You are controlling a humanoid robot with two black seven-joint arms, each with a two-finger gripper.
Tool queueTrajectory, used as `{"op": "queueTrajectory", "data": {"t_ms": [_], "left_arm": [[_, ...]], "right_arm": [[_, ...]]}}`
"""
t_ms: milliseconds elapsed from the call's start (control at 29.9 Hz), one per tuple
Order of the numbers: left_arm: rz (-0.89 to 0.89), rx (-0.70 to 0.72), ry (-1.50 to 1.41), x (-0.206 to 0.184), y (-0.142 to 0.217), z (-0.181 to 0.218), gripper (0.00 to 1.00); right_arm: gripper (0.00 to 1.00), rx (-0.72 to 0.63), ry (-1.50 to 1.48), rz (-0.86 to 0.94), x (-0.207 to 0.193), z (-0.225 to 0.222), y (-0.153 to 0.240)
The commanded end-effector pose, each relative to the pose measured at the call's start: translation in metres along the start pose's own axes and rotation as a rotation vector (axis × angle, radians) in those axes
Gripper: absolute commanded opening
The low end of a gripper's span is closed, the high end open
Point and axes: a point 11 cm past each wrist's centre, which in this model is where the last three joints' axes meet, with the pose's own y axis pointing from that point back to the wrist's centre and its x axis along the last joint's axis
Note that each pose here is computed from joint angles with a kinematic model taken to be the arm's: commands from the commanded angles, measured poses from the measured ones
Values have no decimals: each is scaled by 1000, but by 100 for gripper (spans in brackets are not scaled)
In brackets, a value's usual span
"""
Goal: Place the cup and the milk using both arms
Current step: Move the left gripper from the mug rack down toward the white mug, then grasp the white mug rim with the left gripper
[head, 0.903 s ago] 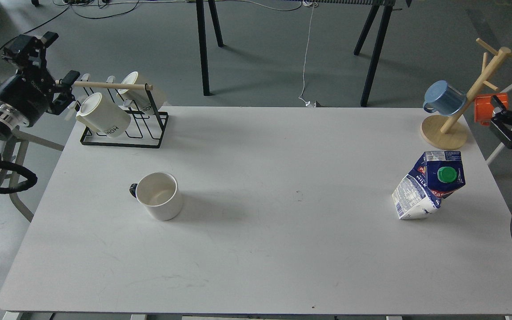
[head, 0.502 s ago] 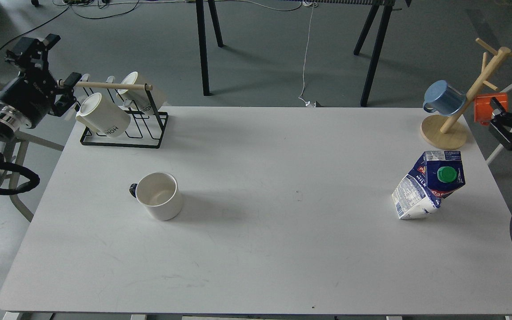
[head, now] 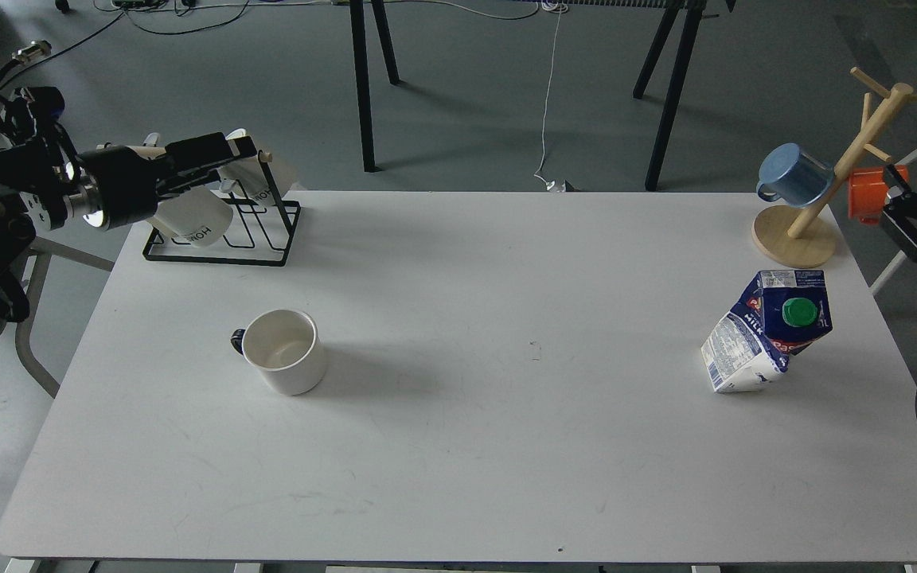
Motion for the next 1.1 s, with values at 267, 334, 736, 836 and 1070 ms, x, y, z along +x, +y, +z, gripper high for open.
{"op": "queueTrajectory", "data": {"t_ms": [267, 334, 736, 836, 1070], "left_arm": [[-172, 93, -487, -73, 4, -24, 99], [-179, 91, -480, -78, 2, -25, 98], [-235, 106, -422, -114, -4, -40, 98], [-255, 127, -408, -122, -7, -48, 98], [-285, 136, -403, -133, -11, -52, 97]], "right_arm": [[99, 2, 4, 14, 5, -1, 3], [99, 0, 2, 17, 6, 1, 4], [99, 0, -1, 23, 9, 2, 5], [99, -3, -2, 29, 11, 2, 7], [99, -2, -3, 34, 13, 3, 8]]}}
